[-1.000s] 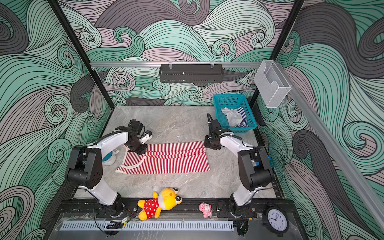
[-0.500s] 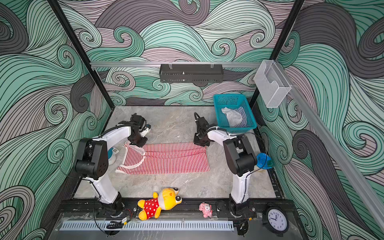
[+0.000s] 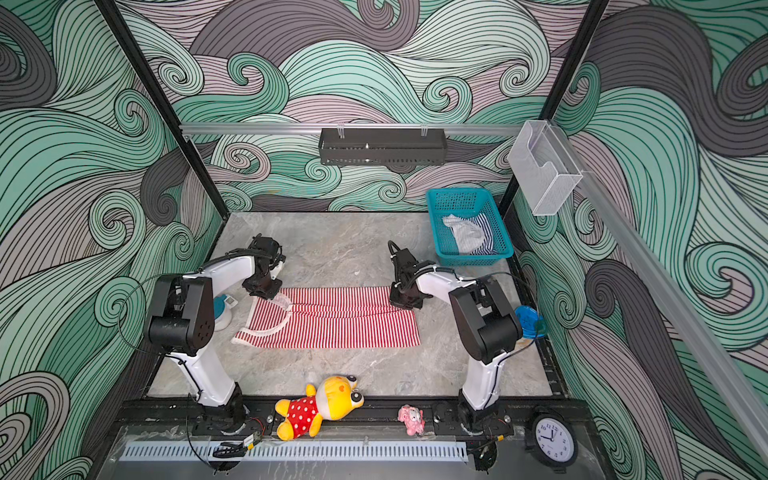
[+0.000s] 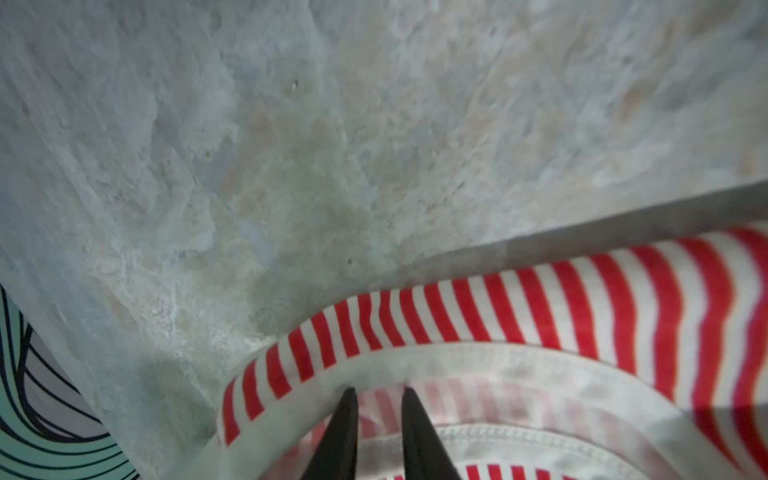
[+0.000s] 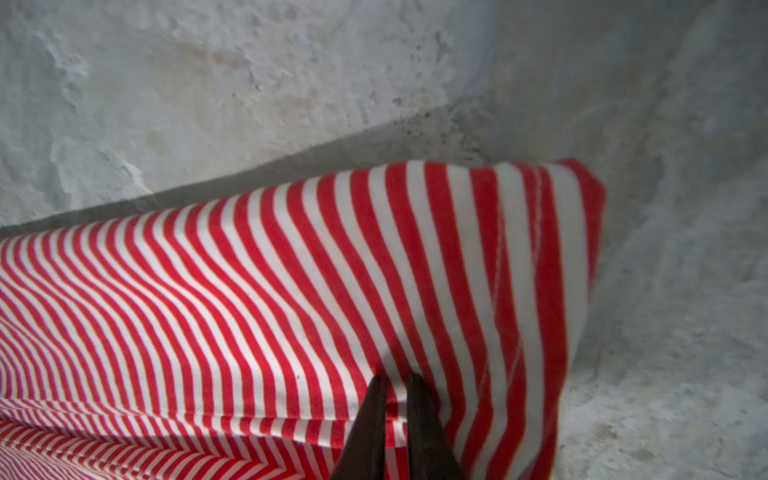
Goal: Fold and stack the tank tops
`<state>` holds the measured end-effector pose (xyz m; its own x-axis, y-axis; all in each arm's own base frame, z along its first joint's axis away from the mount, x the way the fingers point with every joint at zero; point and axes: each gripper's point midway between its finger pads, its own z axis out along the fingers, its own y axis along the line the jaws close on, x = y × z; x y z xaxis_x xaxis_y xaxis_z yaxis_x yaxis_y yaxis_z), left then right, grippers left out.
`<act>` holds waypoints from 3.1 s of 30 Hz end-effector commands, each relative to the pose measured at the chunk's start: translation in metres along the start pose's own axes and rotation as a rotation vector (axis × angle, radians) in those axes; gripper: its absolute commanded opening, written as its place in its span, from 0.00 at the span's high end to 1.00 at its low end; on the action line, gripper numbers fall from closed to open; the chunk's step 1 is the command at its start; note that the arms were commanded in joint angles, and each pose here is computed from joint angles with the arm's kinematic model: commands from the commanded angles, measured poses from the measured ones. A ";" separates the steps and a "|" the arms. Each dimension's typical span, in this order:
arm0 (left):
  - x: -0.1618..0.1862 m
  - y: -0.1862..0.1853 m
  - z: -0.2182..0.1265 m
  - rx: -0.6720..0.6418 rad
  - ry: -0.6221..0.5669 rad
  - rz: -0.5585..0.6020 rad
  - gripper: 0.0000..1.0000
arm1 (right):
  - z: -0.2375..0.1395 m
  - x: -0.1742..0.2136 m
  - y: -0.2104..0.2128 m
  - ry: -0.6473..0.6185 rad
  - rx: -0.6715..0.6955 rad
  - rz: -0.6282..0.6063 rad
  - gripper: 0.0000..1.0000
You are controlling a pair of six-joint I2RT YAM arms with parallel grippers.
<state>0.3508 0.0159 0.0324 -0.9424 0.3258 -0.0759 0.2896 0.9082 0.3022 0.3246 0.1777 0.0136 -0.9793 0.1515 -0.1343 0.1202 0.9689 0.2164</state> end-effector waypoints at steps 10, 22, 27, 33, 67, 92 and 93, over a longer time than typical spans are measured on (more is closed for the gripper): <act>0.012 0.031 0.019 -0.061 0.045 -0.077 0.79 | 0.012 0.026 -0.026 0.062 0.082 0.043 0.86; -0.012 0.028 0.038 0.006 0.094 -0.083 0.88 | 0.017 0.046 -0.046 0.093 0.114 0.105 0.87; -0.061 0.030 0.042 0.037 0.075 -0.043 0.88 | 0.010 0.043 -0.037 0.070 0.068 0.117 0.86; -0.146 0.016 0.046 0.029 -0.010 0.075 0.90 | -0.015 0.029 -0.009 0.032 -0.052 0.090 0.83; -0.049 -0.127 -0.028 0.250 0.027 0.269 0.87 | -0.007 -0.037 0.017 -0.020 -0.021 -0.092 0.75; -0.210 -0.109 0.024 0.037 -0.055 0.327 0.84 | 0.004 0.088 0.024 0.147 0.010 -0.048 0.76; -0.218 -0.108 0.024 0.030 -0.075 0.320 0.84 | 0.003 0.095 0.028 0.157 0.013 -0.047 0.76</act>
<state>0.5309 -0.1605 0.0231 -0.7821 0.6054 -0.1477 0.5554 0.7846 0.2755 0.2706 0.2219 0.0142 -0.9944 0.0232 -0.1033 -0.0021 0.9710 0.2392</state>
